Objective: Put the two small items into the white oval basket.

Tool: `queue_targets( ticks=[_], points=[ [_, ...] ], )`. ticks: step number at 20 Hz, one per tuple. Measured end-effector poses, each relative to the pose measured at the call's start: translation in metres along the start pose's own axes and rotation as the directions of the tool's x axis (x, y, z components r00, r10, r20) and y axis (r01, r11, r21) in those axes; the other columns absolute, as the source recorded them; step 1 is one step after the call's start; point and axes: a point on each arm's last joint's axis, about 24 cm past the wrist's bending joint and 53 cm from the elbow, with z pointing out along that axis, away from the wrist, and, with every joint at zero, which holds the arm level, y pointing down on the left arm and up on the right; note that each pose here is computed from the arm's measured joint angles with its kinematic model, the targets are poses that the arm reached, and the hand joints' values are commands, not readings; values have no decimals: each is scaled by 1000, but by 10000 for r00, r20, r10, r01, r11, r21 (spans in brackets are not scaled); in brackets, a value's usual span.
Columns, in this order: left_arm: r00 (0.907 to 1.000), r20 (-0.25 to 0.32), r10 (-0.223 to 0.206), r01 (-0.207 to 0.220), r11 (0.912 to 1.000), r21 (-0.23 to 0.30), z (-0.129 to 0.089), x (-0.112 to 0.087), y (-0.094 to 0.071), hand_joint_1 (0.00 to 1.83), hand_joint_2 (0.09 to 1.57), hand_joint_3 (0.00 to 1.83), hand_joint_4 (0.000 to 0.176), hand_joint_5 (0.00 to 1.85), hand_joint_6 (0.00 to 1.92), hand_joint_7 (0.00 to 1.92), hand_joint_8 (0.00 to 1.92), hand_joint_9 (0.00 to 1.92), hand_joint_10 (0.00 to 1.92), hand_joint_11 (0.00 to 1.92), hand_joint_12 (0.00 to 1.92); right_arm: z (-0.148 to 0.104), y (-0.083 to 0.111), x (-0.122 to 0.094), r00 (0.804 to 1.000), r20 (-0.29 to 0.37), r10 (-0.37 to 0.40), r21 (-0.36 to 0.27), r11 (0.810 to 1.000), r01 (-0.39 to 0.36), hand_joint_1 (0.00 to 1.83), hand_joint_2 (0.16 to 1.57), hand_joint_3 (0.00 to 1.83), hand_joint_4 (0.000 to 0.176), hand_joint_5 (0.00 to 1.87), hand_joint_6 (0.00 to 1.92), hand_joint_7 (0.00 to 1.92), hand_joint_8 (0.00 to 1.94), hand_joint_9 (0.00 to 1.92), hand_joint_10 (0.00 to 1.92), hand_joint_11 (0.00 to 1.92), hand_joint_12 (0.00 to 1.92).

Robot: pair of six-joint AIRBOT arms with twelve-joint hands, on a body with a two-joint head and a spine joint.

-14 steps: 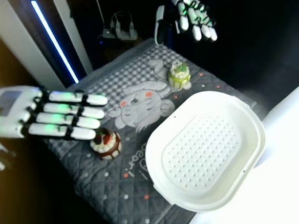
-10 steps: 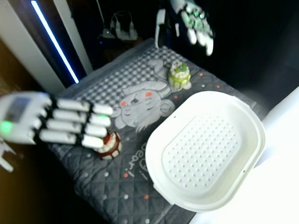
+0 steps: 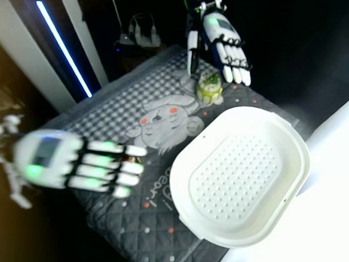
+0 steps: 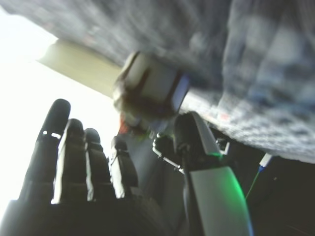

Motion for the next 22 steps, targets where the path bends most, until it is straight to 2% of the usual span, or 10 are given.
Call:
queue_targets(
  ticks=[3, 6, 7, 8, 9, 10, 11, 14, 16, 22],
  points=[
    [9986, -453, -257, 232, 9982, -561, 4, 18, 17, 859, 1168, 1, 0, 107, 6, 31, 4, 28, 9, 0, 786, 3, -6, 9, 9997, -251, 26, 163, 9999, -22, 742, 1157, 5, 59, 6, 2, 0, 0, 0, 0, 0, 0],
    [9970, -608, -472, 427, 9964, -733, 4, 23, 22, 1071, 1164, 0, 0, 381, 10, 329, 14, 427, 404, 155, 1608, 3, -13, 10, 9994, -348, 55, 391, 9992, -41, 905, 1183, 2, 30, 293, 36, 264, 23, 237, 63, 0, 1037],
    [9964, -653, -535, 485, 9960, -753, 3, 25, 23, 1132, 1163, 0, 0, 483, 13, 453, 26, 423, 664, 222, 1610, 3, -13, 9, 9994, -336, 50, 391, 9992, -37, 964, 1186, 2, 18, 401, 48, 411, 32, 283, 321, 0, 1352],
    [9961, -699, -540, 486, 9959, -762, 2, 26, 23, 1261, 1168, 1, 0, 653, 74, 591, 82, 458, 1186, 412, 1774, 4, -12, 6, 9997, -232, 45, 344, 9994, -37, 1057, 1210, 5, 0, 520, 119, 601, 177, 420, 1096, 280, 1790],
    [9964, -649, -550, 502, 9961, -732, 2, 25, 23, 1135, 1227, 25, 0, 686, 1128, 650, 162, 454, 1468, 480, 1834, 4, -11, 4, 9999, -169, 29, 312, 9995, -24, 1238, 1254, 4, 0, 476, 504, 662, 1216, 626, 1525, 641, 1895],
    [9967, -592, -550, 509, 9963, -694, 2, 24, 22, 1261, 1290, 5, 0, 637, 1461, 585, 1329, 560, 1577, 615, 1904, 4, -11, 3, 9999, -151, 34, 298, 9996, -29, 1147, 1303, 4, 0, 503, 1373, 718, 1440, 819, 1556, 896, 1829],
    [9967, -581, -566, 524, 9960, -718, 2, 24, 23, 1280, 1315, 5, 0, 598, 1575, 554, 1600, 559, 1631, 643, 1918, 4, -11, 4, 9998, -192, 27, 282, 9996, -22, 1124, 1320, 4, 0, 512, 1554, 715, 1526, 917, 1584, 1005, 1805],
    [9966, -610, -546, 502, 9962, -713, 2, 24, 23, 1445, 1312, 5, 0, 317, 1607, 524, 1726, 520, 1731, 589, 1921, 4, -13, 7, 9995, -307, 70, 380, 9993, -58, 1284, 1281, 0, 0, 572, 1491, 714, 1480, 764, 1693, 908, 1919],
    [9974, -478, -547, 519, 9969, -591, 2, 21, 19, 1262, 1367, 9, 0, 498, 1690, 441, 1693, 556, 1854, 612, 1921, 3, -13, 7, 9995, -306, 46, 372, 9993, -35, 1318, 1279, 0, 0, 578, 1443, 681, 1540, 728, 1654, 806, 1921],
    [9968, 763, -240, 160, 9945, 1036, 15, -26, -31, 1455, 1289, 0, 0, 337, 1759, 552, 1590, 614, 1761, 703, 1921, -4, 0, -39, 9978, 624, -244, 88, 9997, 239, 1336, 1250, 0, 0, 613, 1405, 776, 1370, 786, 1581, 835, 1913]
  ],
)
